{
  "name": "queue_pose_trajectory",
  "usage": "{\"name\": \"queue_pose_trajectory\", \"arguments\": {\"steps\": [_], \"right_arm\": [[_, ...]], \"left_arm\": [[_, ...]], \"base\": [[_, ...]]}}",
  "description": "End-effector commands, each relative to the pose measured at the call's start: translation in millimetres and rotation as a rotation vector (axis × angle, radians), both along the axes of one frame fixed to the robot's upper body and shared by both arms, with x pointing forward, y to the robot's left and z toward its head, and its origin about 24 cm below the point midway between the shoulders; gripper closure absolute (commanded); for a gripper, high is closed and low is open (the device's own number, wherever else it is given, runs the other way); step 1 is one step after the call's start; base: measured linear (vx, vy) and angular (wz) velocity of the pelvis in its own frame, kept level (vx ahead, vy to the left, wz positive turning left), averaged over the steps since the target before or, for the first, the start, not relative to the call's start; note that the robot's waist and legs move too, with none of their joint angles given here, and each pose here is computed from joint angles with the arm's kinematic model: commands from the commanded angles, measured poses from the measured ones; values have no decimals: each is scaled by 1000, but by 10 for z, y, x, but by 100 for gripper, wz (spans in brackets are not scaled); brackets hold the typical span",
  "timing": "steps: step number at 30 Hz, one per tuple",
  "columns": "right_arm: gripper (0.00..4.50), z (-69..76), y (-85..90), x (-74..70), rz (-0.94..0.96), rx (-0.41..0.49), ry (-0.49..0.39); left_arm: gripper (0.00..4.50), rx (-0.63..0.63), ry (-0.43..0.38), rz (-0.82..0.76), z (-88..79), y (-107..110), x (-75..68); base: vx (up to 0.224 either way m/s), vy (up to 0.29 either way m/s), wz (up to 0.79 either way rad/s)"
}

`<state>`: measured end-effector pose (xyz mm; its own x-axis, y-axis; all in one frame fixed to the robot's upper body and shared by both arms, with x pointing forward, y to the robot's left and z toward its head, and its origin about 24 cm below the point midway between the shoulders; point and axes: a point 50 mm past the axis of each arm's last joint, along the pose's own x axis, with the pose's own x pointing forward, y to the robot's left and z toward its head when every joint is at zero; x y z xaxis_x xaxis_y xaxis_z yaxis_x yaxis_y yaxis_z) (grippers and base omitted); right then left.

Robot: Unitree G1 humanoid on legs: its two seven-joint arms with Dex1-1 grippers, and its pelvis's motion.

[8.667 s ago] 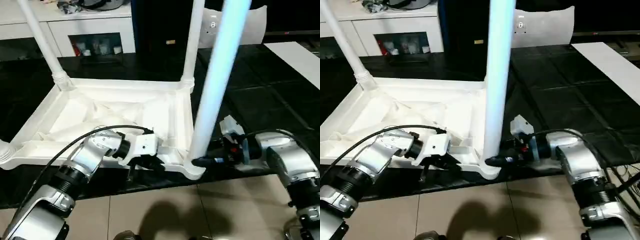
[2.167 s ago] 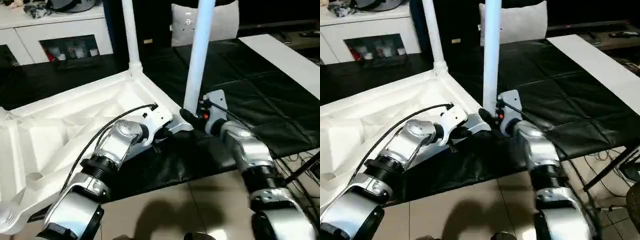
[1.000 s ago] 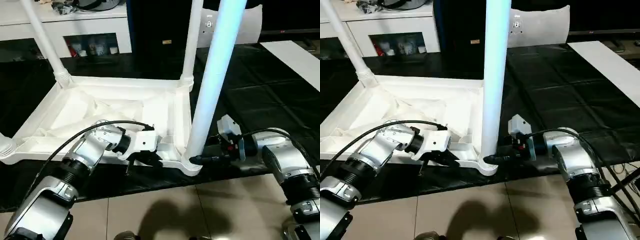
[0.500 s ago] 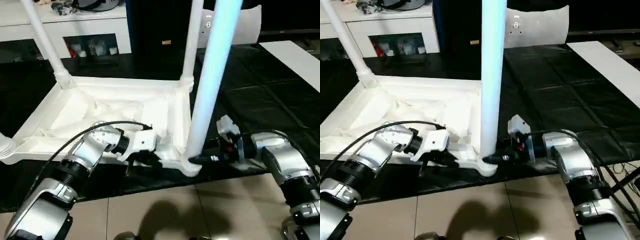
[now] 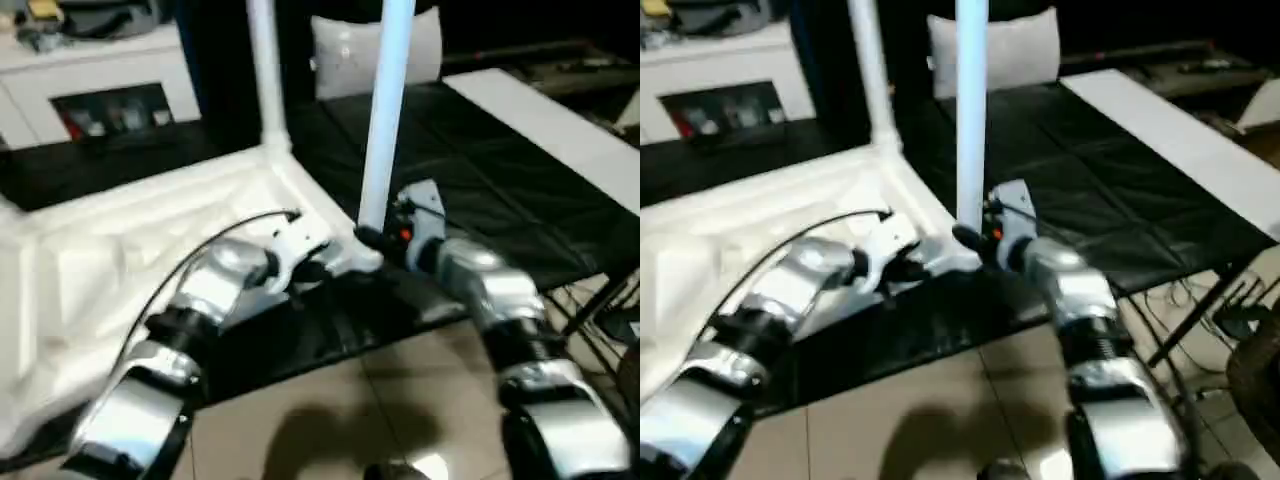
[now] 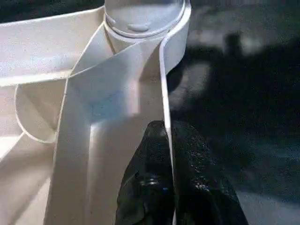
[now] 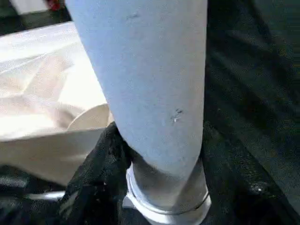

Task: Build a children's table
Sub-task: Rotate leg to tighten

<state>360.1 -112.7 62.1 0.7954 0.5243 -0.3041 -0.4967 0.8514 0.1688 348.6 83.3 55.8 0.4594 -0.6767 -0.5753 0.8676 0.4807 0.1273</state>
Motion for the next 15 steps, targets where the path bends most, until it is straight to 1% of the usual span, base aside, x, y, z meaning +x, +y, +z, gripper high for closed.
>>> {"name": "queue_pose_trajectory", "arguments": {"steps": [1,3,4,5,7,8,9,10,11,13,14,15], "right_arm": [[189,2,304,-19,66,85,17],[182,20,290,-23,79,86,1],[153,18,271,-26,83,76,-2],[153,17,198,-27,85,45,-21],[142,21,173,-27,87,40,-31],[128,32,106,-29,86,41,-42],[128,38,61,-30,84,43,-49],[112,54,-82,-47,104,14,-82],[97,52,-146,-63,130,-7,-96],[91,52,-200,-78,153,-25,-108],[91,64,-311,-126,212,-42,-121],[81,87,-421,-192,285,-61,-135]], "left_arm": [[450,-48,-53,-92,154,-315,-6],[450,-41,-60,-91,159,-326,1],[450,-37,-65,-93,158,-320,4],[450,-31,-79,-97,152,-293,10],[450,-30,-84,-99,151,-284,12],[450,-30,-87,-116,147,-264,6],[450,-30,-89,-127,143,-252,2],[450,-16,-85,-189,119,-206,-37],[450,-4,-81,-211,104,-180,-51],[450,8,-79,-227,92,-158,-62],[450,29,-80,-279,74,-110,-92],[450,47,-73,-332,56,-55,-128]], "base": [[0,0,0],[0,0,0],[0,0,0],[0,0,0],[0,0,0],[0,0,0],[0,0,0],[0,0,0],[0,0,0],[0,0,0],[0,0,0],[0,0,0]]}}
